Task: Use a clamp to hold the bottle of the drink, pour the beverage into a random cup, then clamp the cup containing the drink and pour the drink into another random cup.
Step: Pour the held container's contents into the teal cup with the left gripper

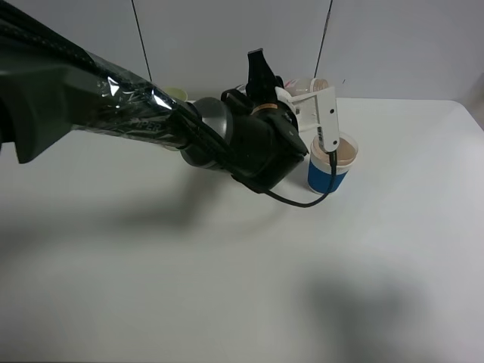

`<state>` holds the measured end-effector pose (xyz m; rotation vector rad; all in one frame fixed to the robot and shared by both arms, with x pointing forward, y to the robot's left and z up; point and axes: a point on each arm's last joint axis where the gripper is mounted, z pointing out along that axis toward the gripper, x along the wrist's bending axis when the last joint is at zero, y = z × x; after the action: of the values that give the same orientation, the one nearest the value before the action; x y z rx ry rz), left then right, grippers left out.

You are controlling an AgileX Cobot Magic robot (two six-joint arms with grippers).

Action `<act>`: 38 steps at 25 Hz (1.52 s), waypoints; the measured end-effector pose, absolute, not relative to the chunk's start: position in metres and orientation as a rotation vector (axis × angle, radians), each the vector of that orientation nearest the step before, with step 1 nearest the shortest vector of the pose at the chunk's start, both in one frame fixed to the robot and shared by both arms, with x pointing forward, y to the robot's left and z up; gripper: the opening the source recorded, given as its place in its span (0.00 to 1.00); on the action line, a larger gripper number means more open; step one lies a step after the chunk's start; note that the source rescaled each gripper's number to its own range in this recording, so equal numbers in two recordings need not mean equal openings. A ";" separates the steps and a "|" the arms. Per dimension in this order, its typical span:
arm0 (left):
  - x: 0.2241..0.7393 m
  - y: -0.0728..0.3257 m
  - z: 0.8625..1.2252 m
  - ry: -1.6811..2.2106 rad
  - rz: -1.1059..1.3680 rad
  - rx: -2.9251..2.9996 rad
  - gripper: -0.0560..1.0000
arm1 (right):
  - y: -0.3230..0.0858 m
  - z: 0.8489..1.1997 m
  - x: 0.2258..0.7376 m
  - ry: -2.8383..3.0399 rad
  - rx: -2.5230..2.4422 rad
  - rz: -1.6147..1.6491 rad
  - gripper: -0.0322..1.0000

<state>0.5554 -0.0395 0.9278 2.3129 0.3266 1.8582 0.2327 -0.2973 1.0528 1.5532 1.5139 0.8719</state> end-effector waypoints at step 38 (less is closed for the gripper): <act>0.558 -0.052 0.936 -0.085 2.147 2.156 0.07 | -0.297 1.053 0.233 1.514 1.553 0.872 1.00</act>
<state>0.5581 -0.0516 0.9365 2.1560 -0.0851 2.1466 0.2327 -0.2973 1.0528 1.5532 1.5139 0.8719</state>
